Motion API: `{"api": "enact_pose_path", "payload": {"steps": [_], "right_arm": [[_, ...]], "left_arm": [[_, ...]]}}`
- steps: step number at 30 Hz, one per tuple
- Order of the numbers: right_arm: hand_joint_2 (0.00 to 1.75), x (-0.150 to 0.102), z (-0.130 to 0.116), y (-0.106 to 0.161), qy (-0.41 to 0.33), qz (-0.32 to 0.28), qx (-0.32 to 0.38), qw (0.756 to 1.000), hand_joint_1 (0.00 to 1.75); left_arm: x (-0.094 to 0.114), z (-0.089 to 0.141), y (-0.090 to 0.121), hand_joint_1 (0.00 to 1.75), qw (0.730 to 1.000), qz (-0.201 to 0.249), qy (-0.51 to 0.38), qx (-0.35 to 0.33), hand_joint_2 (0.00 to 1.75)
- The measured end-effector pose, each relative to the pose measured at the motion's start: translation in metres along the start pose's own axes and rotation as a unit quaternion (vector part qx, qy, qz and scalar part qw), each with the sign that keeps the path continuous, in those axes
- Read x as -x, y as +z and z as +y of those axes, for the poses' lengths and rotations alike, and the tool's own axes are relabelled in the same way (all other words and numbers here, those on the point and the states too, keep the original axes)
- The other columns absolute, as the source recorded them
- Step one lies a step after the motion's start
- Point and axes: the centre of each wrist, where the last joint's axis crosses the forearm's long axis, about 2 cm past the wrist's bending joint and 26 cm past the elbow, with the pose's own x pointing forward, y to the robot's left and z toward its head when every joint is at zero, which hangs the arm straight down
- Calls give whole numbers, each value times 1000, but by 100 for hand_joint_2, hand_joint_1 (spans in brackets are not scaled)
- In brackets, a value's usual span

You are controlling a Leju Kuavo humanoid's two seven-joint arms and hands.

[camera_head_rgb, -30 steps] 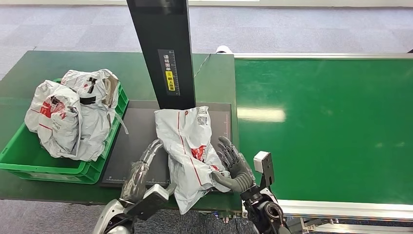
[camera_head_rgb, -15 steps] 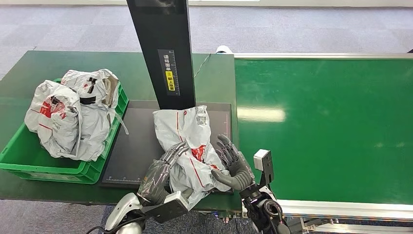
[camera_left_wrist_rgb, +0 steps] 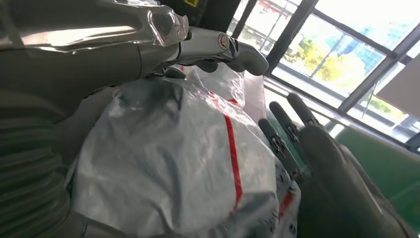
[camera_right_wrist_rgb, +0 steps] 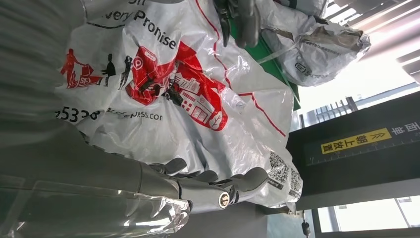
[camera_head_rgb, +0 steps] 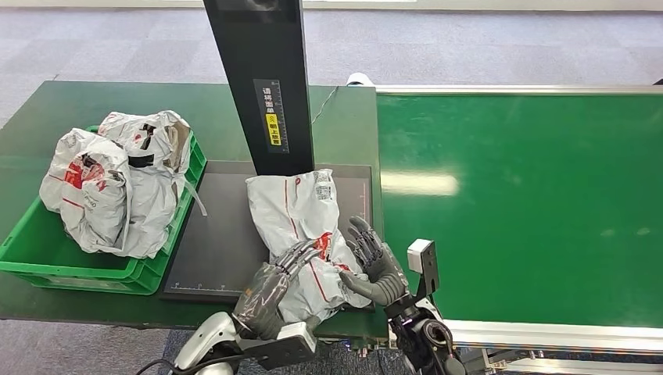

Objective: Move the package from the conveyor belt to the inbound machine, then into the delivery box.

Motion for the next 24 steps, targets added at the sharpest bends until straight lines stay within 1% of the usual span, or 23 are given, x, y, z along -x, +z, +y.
{"api": "enact_pose_path", "payload": {"steps": [3, 7, 12, 13, 14, 15, 17, 18, 19, 20, 24], "right_arm": [[175, -2, 1, -3, -1, 1, -2, 1000, 0], [175, -4, 5, -8, -7, -3, -7, 1000, 0], [175, -6, 11, -13, -17, -8, -13, 1000, 0], [175, -7, 11, -13, -19, -9, -14, 1000, 0], [175, -7, 12, -14, -20, -10, -15, 1000, 0], [175, -8, 12, -14, -22, -11, -16, 1000, 0], [175, -9, 13, -15, -28, -13, -17, 999, 0], [175, -9, 13, -15, -31, -15, -17, 999, 0], [175, -9, 13, -15, -34, -17, -16, 999, 0], [175, -10, 14, -15, -36, -19, -15, 999, 0], [175, -11, 15, -13, -44, -25, -13, 999, 0]], "left_arm": [[-5, -2, -4, 0, 999, 5, -20, 25, 175], [-7, -10, -7, 0, 996, 17, -60, 58, 175], [1, -20, -7, 0, 991, 36, -94, 88, 175], [3, -22, -7, 3, 990, 40, -98, 93, 175], [6, -24, -7, 27, 989, 43, -101, 99, 175], [8, -25, -6, 61, 988, 47, -104, 104, 175], [13, -28, -5, 142, 986, 53, -109, 115, 175], [14, -29, -5, 161, 985, 54, -110, 119, 175], [16, -29, -5, 171, 985, 56, -111, 122, 175], [17, -29, -5, 174, 984, 57, -112, 123, 175], [19, -27, -7, 175, 984, 54, -114, 122, 175]]}}
